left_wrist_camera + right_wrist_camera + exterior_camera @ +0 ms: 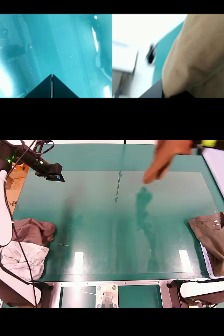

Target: Fold the shirts.

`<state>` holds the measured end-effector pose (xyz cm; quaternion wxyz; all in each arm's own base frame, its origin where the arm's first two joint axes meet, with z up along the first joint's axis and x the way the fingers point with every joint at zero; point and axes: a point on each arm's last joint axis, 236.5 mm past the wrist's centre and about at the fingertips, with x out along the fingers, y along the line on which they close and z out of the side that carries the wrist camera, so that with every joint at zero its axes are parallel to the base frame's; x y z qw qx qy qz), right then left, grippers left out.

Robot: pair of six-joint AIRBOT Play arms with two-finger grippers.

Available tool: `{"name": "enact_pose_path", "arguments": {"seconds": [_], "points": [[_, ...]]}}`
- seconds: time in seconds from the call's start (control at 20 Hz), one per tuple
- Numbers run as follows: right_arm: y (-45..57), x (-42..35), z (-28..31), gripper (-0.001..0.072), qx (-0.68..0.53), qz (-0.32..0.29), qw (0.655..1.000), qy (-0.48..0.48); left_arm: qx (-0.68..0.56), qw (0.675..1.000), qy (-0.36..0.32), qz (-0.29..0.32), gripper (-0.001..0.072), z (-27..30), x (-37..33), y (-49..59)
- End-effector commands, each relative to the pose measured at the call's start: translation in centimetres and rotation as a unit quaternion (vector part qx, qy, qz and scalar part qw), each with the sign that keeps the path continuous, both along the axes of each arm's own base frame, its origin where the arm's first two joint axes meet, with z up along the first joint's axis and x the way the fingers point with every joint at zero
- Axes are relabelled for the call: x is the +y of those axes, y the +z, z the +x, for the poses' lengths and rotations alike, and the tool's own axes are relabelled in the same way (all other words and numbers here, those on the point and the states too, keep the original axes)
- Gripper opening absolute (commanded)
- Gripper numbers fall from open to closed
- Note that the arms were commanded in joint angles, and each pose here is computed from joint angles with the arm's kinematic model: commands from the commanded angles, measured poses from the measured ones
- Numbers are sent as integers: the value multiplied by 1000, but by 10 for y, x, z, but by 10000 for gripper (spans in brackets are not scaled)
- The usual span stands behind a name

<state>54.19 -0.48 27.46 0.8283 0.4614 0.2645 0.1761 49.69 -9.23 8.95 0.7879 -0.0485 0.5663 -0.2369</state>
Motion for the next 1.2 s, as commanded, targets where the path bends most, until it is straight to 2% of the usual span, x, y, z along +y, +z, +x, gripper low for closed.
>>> {"name": "enact_pose_path", "arguments": {"seconds": [0.0, 0.2, 0.35, 0.45, 0.75, 1.0, 1.15], "points": [[9, -118, -24, 13, 11, -16, 991, -130, -1, 1000, 0, 0, 21, 0, 0, 0], [-24, -208, -52, 13, 73, -51, 968, -236, -2, 1000, 0, 0, 21, 1, 0, 1], [-52, -230, -78, 13, 140, -6, 952, -272, 2, 1000, -1, 0, 22, -1, 0, 0], [-57, -239, -101, 12, 164, 0, 939, -303, 5, 1000, -3, 0, 21, -3, 0, 0], [-86, -273, -234, 12, 260, -2, 839, -478, 5, 1000, -3, 0, 21, -3, 0, 0], [-115, -269, -337, 12, 297, 34, 778, -552, 18, 1000, -5, -10, 21, -7, -5, -7], [-128, -273, -374, 12, 306, 25, 759, -575, 42, 999, -7, -16, 21, -14, -7, -22]]}}
